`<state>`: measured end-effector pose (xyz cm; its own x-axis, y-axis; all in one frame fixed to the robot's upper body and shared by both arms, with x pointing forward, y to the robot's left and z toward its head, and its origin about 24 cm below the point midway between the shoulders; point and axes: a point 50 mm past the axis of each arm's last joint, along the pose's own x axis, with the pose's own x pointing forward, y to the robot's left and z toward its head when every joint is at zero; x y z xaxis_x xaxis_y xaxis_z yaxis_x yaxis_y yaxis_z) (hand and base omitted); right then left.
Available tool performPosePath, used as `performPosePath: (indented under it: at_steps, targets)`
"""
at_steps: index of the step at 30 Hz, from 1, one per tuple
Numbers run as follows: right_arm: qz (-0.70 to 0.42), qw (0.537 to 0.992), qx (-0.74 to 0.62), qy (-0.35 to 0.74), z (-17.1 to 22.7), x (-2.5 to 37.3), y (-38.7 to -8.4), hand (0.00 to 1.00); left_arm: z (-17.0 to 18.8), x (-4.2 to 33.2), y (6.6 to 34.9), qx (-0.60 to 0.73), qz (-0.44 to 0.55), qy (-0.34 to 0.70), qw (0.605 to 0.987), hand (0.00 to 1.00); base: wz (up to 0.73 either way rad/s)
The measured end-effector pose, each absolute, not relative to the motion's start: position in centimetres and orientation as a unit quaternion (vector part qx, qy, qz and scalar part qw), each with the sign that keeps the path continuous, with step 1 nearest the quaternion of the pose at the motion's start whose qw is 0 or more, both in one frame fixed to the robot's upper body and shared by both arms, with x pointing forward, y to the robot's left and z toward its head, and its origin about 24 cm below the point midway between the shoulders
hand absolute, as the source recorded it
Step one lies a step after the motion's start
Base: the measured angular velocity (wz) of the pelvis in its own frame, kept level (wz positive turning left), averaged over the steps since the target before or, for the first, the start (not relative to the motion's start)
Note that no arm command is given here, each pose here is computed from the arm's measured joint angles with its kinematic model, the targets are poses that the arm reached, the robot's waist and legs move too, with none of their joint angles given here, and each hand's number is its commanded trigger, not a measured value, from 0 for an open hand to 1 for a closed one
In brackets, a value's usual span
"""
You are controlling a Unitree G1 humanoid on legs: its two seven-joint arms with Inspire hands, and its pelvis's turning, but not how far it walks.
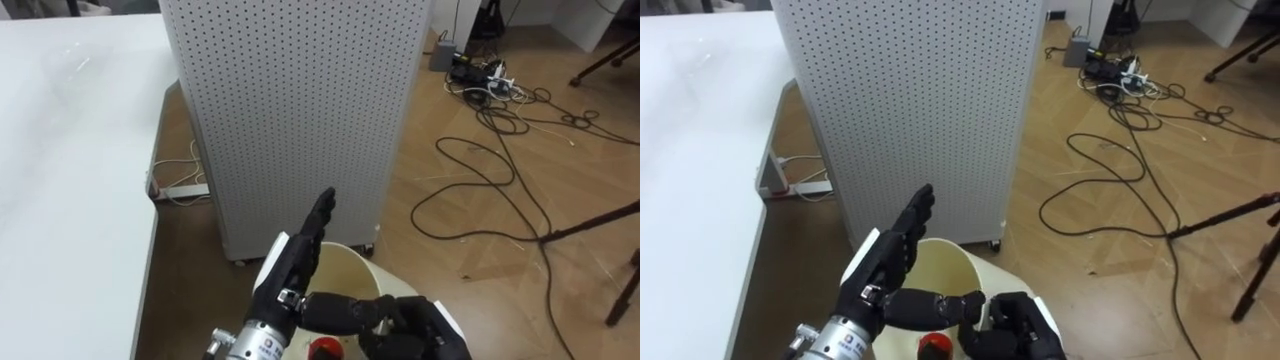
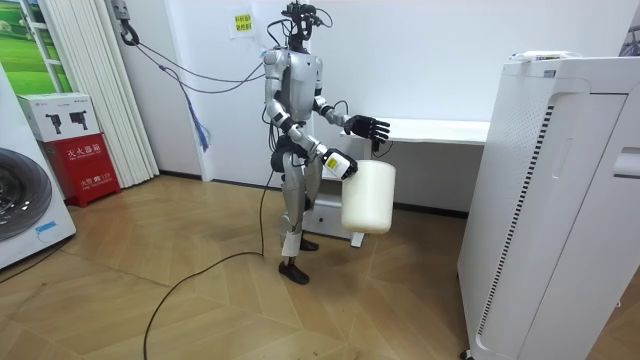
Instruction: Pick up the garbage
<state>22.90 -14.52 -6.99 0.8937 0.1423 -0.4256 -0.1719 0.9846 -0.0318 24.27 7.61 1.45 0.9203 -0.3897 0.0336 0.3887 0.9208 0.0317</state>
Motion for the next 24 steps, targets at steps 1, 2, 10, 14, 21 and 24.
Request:
performPosePath:
  at_steps: [1,2,10,14,21,24]
  targets:
    - [0.084,0.972,-0.035,0.217,-7.0,22.9,-14.4,1.0,1.4,24.2,7.5,0.012,-0.202,-0.019,0.979,0.0,0.0]
    - [0.084,0.972,-0.035,0.217,-7.0,22.8,-14.3,1.0,1.4,24.2,7.4,0.012,-0.203,-0.019,0.979,0.0,0.0]
    - [0.073,0.973,-0.038,0.217,-7.1,22.8,-14.6,1.0,1.5,24.2,7.3,0.006,-0.194,-0.021,0.981,0.0,0.0]
    - [0.069,0.972,-0.04,0.22,-7.2,22.8,-14.8,1.0,1.6,24.5,7.8,0.005,-0.183,-0.023,0.983,0.0,-0.02]
    - [0.046,0.973,-0.051,0.222,-7.2,22.7,-16.8,1.0,1.9,25.2,9.6,0.008,-0.146,-0.028,0.989,0.0,0.0]
    - [0.035,0.972,-0.051,0.228,-7.3,22.3,-17.4,1.0,1.8,25.2,10.2,0.014,-0.138,-0.026,0.99,0.0,0.0]
